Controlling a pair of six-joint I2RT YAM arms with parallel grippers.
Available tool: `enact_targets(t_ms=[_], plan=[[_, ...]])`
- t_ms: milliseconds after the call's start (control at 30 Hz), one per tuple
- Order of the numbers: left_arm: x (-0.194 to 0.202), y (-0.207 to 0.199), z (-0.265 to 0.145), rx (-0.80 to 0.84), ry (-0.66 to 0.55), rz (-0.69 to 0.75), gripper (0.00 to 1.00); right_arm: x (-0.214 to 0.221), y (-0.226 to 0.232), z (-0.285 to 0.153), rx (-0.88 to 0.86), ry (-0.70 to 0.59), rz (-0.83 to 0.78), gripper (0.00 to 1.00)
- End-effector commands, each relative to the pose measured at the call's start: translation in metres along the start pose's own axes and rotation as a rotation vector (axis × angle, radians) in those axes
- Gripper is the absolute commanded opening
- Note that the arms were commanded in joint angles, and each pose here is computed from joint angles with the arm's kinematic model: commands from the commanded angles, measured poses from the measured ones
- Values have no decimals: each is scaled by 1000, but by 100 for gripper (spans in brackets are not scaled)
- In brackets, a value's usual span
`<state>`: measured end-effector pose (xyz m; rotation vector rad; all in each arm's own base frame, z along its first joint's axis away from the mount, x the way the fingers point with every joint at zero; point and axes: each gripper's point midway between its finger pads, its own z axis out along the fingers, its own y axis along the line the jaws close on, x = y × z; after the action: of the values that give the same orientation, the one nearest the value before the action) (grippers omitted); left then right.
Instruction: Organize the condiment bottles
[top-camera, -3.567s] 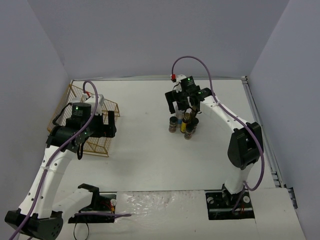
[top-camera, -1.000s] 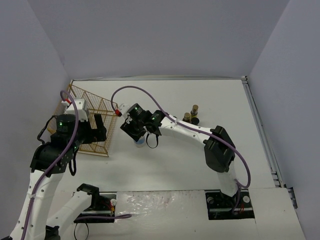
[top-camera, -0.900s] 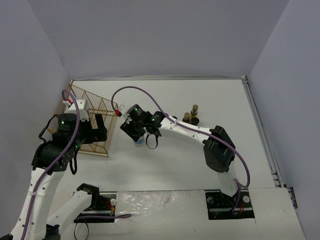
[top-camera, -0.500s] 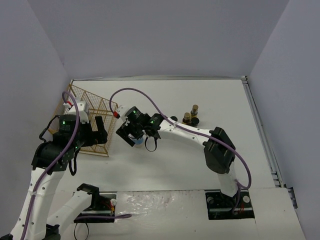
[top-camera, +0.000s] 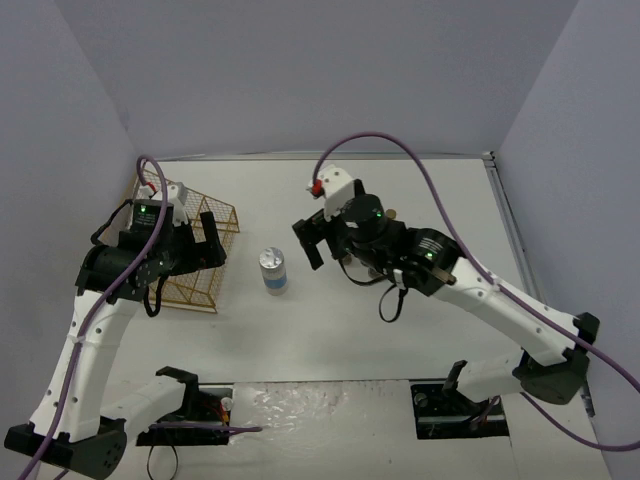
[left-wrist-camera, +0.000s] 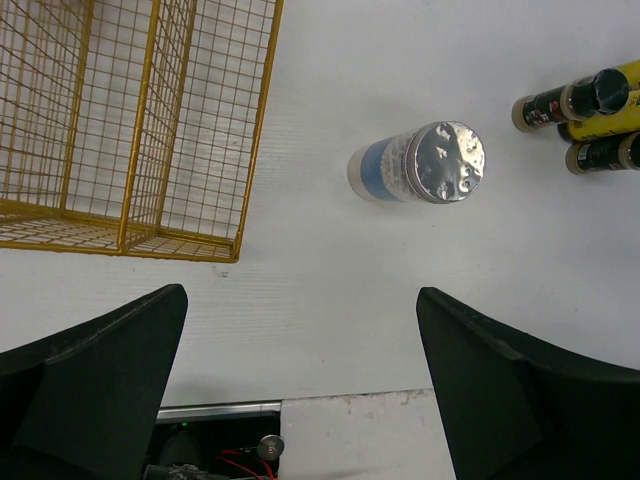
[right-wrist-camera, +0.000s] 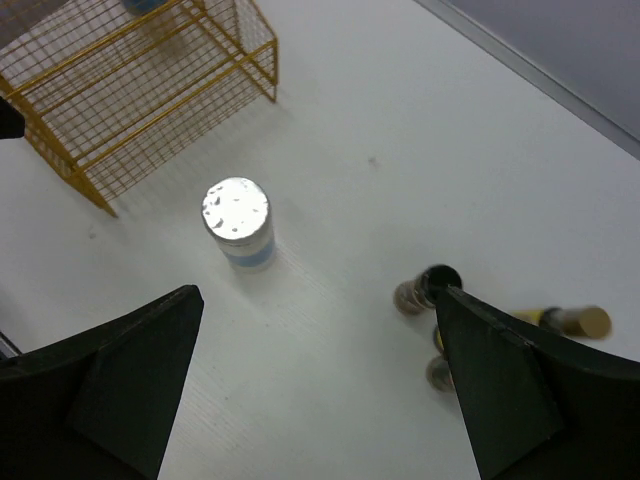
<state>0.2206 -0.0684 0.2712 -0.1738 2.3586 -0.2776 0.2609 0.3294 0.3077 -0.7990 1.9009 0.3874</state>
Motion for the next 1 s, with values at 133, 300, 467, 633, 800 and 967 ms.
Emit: enact_targets(t_ms=[133, 300, 467, 633, 800, 967], plan=[[-9, -44, 34, 13, 117, -4, 97, 19, -101, -113, 386, -208, 340, 100], [-8, -100, 60, 80, 158, 100, 97, 38, -120, -150, 437, -283, 466, 100], [-1, -118, 89, 41, 216, 158, 97, 43, -125, -173, 435, -325, 520, 100], [13, -118, 117, -38, 289, 194, 97, 48, -128, -193, 431, -342, 547, 100], [29, -114, 135, -69, 339, 198, 97, 50, -131, -205, 431, -361, 545, 100], [38, -107, 143, -104, 367, 197, 93, 50, -132, -208, 431, -354, 521, 100]])
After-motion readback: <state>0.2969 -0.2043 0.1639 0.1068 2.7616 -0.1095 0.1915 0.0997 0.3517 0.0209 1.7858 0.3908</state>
